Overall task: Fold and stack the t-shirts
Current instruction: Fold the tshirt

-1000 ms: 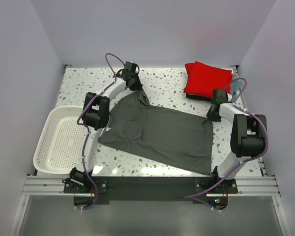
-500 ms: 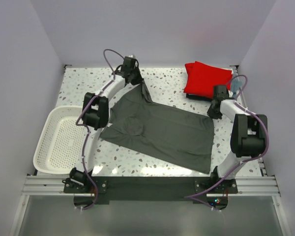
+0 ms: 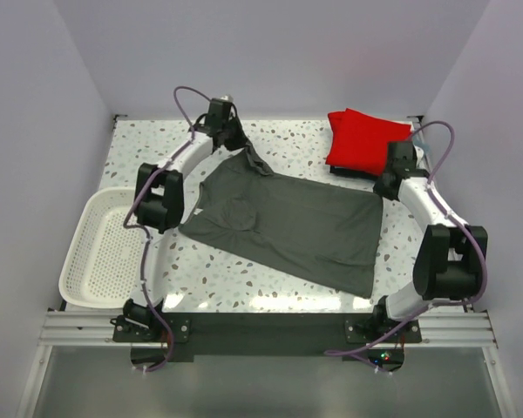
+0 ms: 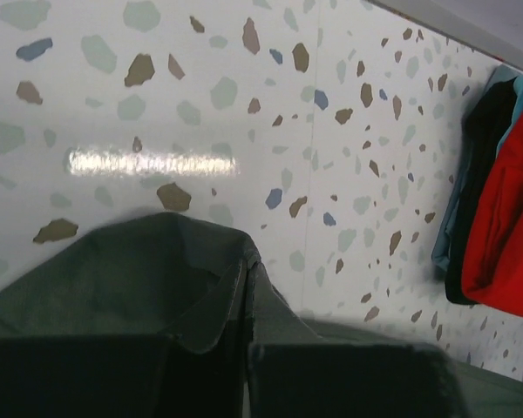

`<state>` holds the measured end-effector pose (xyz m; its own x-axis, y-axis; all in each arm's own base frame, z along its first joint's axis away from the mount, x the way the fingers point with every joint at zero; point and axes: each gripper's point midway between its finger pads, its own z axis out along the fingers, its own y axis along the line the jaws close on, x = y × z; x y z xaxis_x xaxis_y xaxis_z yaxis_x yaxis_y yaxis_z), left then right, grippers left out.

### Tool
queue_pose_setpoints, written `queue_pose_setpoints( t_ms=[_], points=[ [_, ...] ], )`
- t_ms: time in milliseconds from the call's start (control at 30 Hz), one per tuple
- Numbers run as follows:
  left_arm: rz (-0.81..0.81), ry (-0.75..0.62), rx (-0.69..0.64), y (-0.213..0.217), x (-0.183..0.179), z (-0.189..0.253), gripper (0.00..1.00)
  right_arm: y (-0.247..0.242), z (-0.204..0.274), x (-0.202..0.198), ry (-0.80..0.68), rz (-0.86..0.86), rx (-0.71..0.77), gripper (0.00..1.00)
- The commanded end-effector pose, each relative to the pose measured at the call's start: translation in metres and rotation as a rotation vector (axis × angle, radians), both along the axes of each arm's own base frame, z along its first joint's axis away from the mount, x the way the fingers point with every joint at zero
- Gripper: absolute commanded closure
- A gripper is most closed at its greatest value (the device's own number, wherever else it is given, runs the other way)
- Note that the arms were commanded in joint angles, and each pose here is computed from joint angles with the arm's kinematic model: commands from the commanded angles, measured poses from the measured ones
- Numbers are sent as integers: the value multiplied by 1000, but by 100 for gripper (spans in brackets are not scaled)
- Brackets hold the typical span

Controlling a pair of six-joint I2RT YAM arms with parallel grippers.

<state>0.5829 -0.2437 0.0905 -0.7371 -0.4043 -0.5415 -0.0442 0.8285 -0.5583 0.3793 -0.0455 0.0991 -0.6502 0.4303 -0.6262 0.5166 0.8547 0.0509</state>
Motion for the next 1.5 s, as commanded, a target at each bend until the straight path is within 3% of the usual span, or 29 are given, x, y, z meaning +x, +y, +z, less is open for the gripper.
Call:
queue_pose_setpoints(
  t_ms=[0,533,1467],
  points=[
    [-28,-65,-12,9,-19,56,100,0,10,-15,-16,22,-14,100],
    [-19,47,5,47,-129,57,100,20,-28,-68,79,89,66,100],
    [12,108,-52,87,-212,59,100,39,-33,-138,174,52,118,100]
  ],
)
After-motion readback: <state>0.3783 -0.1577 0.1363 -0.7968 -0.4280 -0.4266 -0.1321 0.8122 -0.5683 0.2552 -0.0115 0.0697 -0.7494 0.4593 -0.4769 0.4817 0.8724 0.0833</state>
